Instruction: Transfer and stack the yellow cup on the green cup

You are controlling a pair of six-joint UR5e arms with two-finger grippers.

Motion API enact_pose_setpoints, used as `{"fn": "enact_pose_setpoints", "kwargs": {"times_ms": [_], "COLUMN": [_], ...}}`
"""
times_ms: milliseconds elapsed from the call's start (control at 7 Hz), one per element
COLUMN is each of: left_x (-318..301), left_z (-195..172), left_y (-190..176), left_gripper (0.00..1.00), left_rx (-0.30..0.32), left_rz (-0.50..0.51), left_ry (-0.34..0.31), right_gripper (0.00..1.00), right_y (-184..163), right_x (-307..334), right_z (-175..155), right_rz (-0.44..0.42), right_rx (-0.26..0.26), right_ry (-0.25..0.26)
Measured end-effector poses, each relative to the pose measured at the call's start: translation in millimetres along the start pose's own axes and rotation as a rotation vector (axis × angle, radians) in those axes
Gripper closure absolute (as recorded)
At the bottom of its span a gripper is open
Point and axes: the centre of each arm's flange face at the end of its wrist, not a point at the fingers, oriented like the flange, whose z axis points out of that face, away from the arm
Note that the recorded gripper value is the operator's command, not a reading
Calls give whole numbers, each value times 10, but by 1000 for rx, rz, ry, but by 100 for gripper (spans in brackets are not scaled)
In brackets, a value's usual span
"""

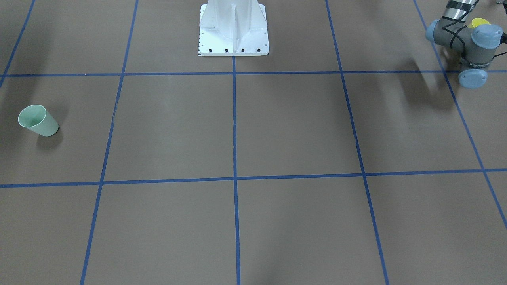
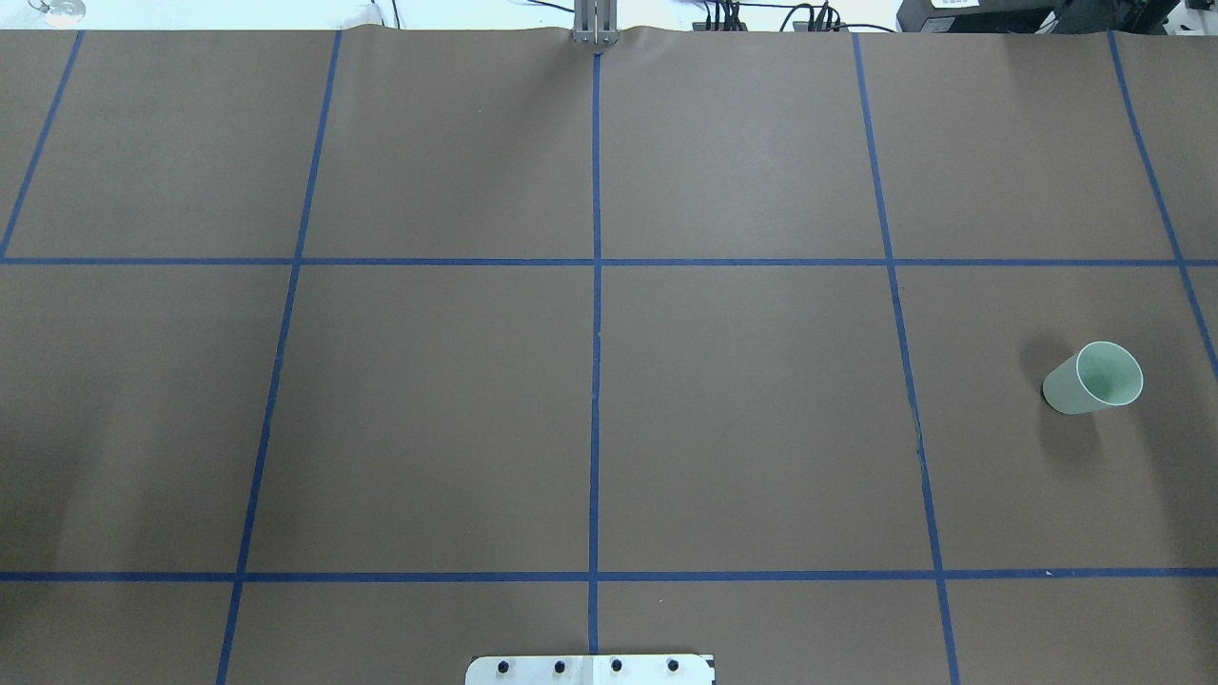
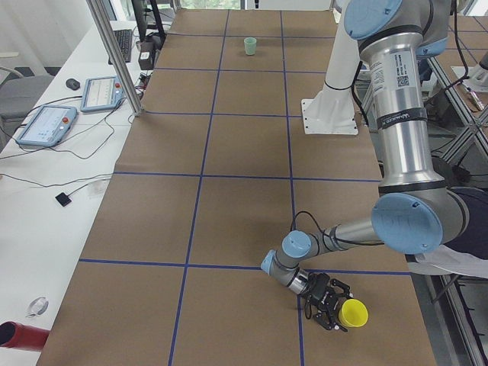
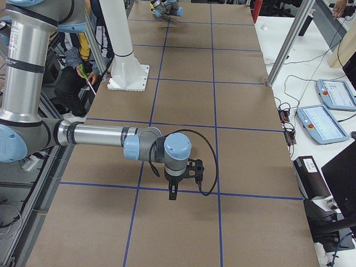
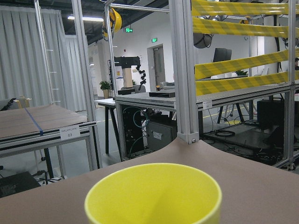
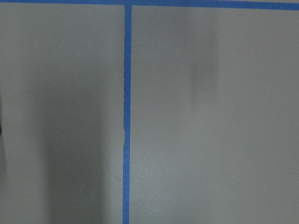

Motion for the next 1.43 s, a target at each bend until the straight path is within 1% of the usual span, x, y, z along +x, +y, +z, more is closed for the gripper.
{"fn": "enact_pose_setpoints", "kwargs": {"times_ms": [143,286,571,1000,1286,1429], "left_x": [7,9,7,35,87,86], "left_z": [18,24,24,98,292,389], "left_y": [1,3,6,-55,-261,-465], "left_gripper": [23,53,57,58,58,59], "left_rx": [2,4,6,20,43,57], "left_rz": [-3,-4,0,34,64,83], "left_ry": [-5,-5,-3,-3,-2,26], "right_gripper": [0,0,0,0,0,0], "right_y": [-1,-1,-1,0,-1,-4], "right_x": [0,-1,-1,4,0,-7], "right_z": [0,2,2,4,10,16], "right_rz": [-2,-3,-3,-2,-3,-4], "right_rx": [2,2,2,2,1,0], "right_ry": [0,0,0,0,0,0]}}
